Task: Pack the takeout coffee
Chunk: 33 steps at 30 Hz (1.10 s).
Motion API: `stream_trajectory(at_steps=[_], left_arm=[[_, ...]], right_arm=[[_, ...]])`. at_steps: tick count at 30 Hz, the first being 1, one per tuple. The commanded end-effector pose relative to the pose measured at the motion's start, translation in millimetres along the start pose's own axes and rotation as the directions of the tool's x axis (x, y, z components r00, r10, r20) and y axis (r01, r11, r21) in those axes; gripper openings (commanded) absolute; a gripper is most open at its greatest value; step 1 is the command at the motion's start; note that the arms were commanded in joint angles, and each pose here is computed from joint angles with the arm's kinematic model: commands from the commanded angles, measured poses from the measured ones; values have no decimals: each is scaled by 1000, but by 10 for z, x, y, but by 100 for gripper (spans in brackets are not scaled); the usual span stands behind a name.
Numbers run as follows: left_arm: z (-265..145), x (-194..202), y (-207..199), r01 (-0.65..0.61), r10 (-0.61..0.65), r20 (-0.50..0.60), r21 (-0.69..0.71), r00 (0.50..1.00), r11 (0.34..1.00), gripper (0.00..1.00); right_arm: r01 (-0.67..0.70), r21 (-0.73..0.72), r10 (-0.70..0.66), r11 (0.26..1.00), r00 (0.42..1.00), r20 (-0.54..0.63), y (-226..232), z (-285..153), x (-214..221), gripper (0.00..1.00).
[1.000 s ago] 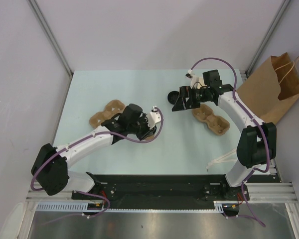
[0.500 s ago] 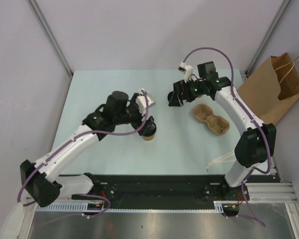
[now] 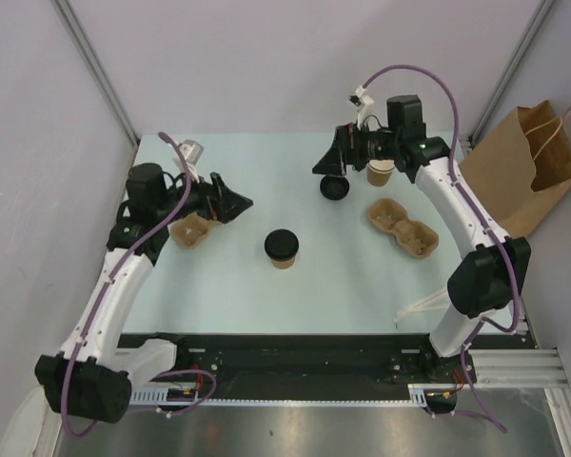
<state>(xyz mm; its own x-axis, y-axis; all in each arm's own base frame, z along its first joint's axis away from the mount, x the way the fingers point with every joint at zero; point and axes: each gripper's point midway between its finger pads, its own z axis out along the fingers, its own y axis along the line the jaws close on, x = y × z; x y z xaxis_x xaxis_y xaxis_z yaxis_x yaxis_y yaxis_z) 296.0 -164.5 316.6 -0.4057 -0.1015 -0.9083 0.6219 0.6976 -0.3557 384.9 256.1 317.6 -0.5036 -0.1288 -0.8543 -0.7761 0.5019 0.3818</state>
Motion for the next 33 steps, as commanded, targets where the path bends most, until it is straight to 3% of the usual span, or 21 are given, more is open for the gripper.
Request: stream_trajectory(at_steps=[1, 3, 5, 8, 9, 10, 12, 13, 15, 19, 22, 33], left_arm=[[153, 477, -215, 321, -289, -166, 221, 943, 921, 99], [208, 549, -272, 365, -325, -175, 299, 929, 882, 93], [274, 621, -267, 426, -383, -192, 312, 904, 849, 84], [400, 809, -188, 470, -421, -216, 291, 881, 834, 58], [434, 856, -172, 478, -429, -217, 292, 877, 829, 43], [461, 908, -162, 499, -447, -231, 290, 864, 817, 34], [539, 1052, -154, 552, -487, -271, 277, 830, 786, 19], [557, 1102, -159, 567, -497, -286, 274, 820, 777, 15], [616, 1242, -173, 594, -511, -323, 261, 797, 761, 5], [717, 1387, -135, 621, -536, -341, 225, 772, 751, 0], [751, 1437, -125, 633, -543, -359, 216, 759, 743, 0], [920, 1864, 95, 673, -588, -416, 83, 693, 735, 0]], right_arm=[[-466, -330, 426, 821, 885, -190, 406, 213, 464, 100], [-525, -431, 475, 734, 850, -225, 580, 280, 462, 100], [-552, -455, 486, 699, 833, -265, 635, 386, 600, 96], [-571, -435, 483, 696, 821, -304, 732, 579, 771, 88], [-582, -426, 490, 693, 813, -314, 727, 629, 814, 84], [-596, -422, 492, 683, 803, -337, 772, 687, 876, 70], [-644, -394, 522, 656, 764, -380, 734, 805, 1013, 55], [-656, -385, 530, 649, 753, -390, 722, 845, 1056, 42], [-685, -362, 550, 632, 726, -413, 681, 927, 1157, 29], [-718, -330, 572, 613, 691, -442, 664, 999, 1308, 7], [-736, -312, 581, 601, 670, -462, 664, 1035, 1412, 0], [-784, -234, 623, 575, 605, -495, 438, 1192, 1775, 0]])
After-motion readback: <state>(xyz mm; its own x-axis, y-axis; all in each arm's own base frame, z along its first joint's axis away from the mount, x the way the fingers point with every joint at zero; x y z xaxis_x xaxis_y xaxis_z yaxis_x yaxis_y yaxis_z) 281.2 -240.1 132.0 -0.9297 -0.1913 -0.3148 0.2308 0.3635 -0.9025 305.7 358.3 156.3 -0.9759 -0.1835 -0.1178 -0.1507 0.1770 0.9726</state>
